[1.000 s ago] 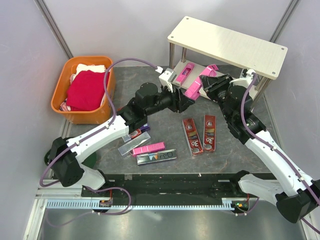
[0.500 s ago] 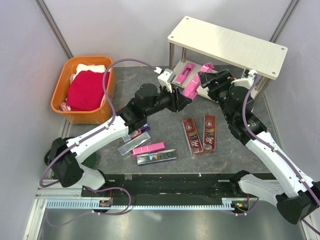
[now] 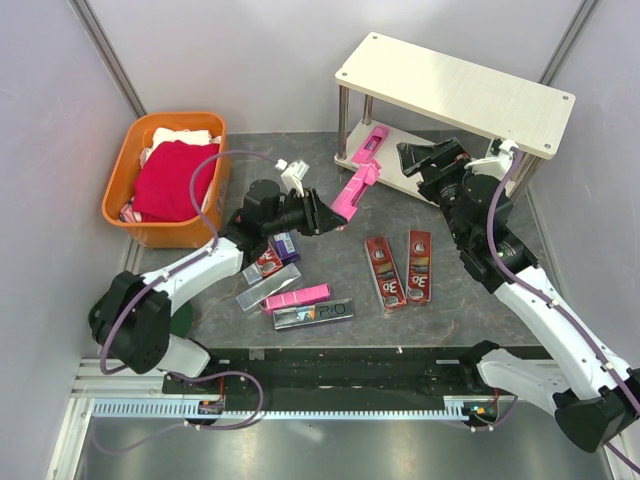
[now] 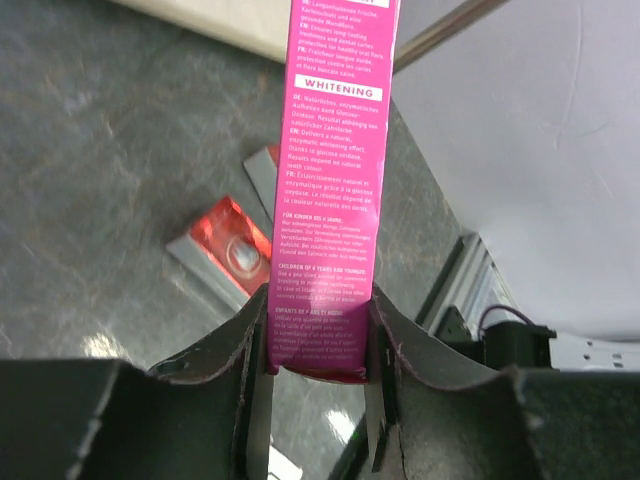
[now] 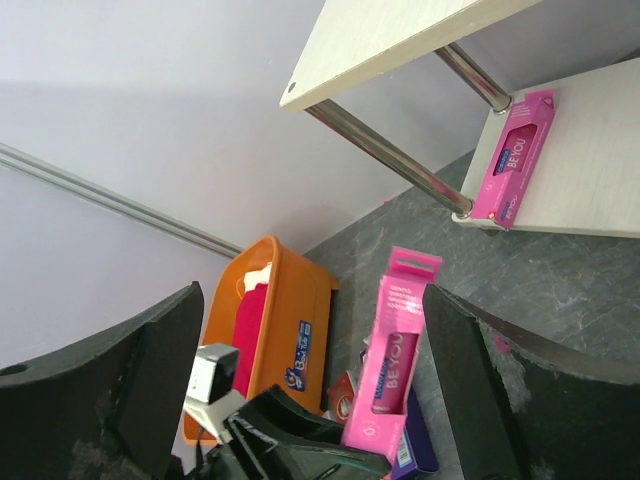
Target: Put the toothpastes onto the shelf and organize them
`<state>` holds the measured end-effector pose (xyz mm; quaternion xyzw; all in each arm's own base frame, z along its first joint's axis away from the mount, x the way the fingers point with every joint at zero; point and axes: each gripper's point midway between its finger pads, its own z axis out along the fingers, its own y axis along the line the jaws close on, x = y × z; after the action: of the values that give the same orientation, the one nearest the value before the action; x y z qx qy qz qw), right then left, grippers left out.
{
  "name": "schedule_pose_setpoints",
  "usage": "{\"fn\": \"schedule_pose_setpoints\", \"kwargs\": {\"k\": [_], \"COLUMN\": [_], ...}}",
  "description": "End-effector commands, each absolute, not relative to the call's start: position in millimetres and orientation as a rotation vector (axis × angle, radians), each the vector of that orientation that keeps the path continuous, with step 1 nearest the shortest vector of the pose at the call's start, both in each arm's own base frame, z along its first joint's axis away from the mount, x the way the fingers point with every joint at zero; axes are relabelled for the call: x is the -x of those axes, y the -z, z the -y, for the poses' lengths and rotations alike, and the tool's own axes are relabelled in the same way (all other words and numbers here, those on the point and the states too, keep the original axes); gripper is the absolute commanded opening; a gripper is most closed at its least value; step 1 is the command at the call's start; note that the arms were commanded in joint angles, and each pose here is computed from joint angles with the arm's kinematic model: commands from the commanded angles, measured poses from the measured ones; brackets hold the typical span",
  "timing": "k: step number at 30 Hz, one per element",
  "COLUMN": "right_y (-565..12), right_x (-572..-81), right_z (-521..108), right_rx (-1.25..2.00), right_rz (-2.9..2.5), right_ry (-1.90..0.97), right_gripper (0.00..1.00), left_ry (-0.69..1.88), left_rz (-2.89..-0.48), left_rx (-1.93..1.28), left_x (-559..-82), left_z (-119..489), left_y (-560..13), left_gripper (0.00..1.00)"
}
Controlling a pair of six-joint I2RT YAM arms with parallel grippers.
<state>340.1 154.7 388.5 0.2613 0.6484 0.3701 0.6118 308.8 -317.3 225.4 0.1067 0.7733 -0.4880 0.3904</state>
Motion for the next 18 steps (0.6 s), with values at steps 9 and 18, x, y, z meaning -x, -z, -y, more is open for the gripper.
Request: {"fn": "schedule_pose_setpoints", "kwargs": {"k": [9, 18], "right_y": [-384, -387], "right_x": [-334, -335], "right_z": [-143, -138], "right_rx": [-0.541, -0.512], "right_rz": [-1.512, -1.512], "right_ry": [-0.760, -0.706], "right_gripper": [0.98, 0.98], "left_ry": [1.577, 1.645], "left_rz": [-1.957, -1.962], "left_rx": [-0.299, -0.293], "left_x": [-313, -346], "left_z": [342, 376], "left_y": [-218, -219], "left_gripper": [0.02, 0.02]}}
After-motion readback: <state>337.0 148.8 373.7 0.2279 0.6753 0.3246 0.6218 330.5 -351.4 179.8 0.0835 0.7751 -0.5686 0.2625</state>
